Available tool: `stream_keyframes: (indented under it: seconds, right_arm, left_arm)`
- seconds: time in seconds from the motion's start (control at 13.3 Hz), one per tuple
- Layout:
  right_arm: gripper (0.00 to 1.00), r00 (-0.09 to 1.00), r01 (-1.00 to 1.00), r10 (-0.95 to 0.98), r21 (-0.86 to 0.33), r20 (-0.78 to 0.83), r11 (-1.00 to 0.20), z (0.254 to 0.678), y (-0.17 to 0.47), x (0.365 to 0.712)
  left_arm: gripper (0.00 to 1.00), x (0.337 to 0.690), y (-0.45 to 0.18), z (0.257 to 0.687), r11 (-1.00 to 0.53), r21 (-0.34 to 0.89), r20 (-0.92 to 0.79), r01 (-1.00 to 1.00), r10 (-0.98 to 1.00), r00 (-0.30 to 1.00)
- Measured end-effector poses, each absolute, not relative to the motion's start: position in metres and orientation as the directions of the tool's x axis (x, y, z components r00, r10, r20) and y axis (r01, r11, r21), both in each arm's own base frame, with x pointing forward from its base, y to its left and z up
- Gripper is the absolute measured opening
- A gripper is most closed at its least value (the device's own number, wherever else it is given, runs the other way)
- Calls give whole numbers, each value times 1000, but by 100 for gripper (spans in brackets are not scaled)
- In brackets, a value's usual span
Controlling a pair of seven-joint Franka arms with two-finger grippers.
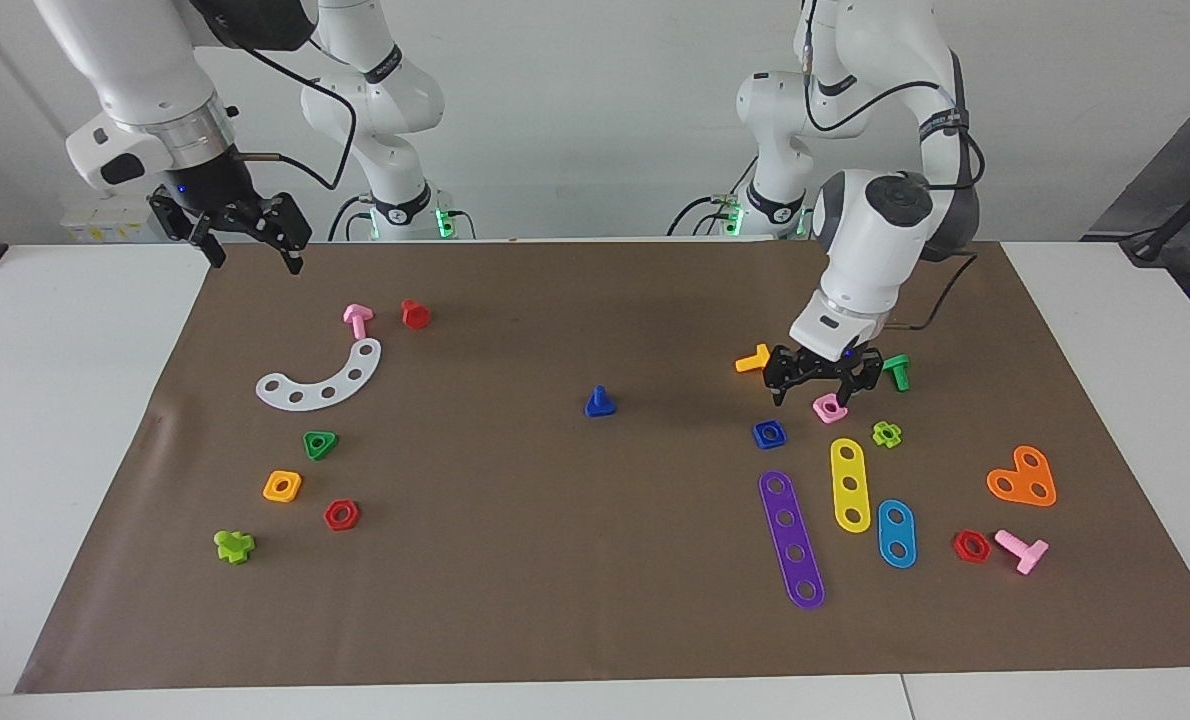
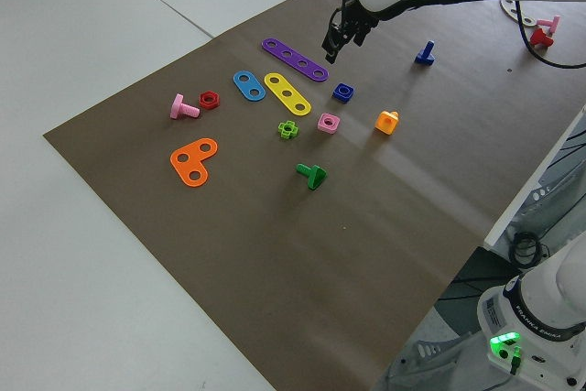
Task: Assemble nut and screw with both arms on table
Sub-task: 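Move the left gripper over the blue square nut, then grasp the blue square nut with the left gripper and carry it toward the screw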
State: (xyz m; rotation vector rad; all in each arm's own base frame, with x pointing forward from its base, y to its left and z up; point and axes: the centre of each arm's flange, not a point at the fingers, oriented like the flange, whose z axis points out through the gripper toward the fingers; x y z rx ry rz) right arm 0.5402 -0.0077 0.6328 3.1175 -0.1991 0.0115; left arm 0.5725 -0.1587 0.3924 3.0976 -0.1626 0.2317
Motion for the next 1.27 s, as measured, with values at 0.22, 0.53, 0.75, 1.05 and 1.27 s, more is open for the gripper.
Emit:
stream_keyframes:
  seconds: [0.22,0.53,0.75,1.05,1.27]
  right_arm:
    - [100,992,-127,-127,17,8,-992,633,-7,540]
    - [100,992,-126,-126,17,6,-992,633,-7,540]
    - [100,993,-118,-118,17,6,-993,633,-3,540]
    - [100,993,-118,-118,17,4,-993,632,-3,540]
    - [100,993,-115,-115,17,4,-993,632,-1,540]
  left_arm:
    - [100,579,-168,352,-994,25,153,-103,-98,983]
    - [100,584,-173,305,-997,26,139,-74,-69,988]
    - [98,583,-174,296,-998,24,126,-62,-59,990]
    - [89,580,-174,293,-999,23,108,-36,-33,994]
    - [52,578,-173,294,-1000,19,83,1,3,997]
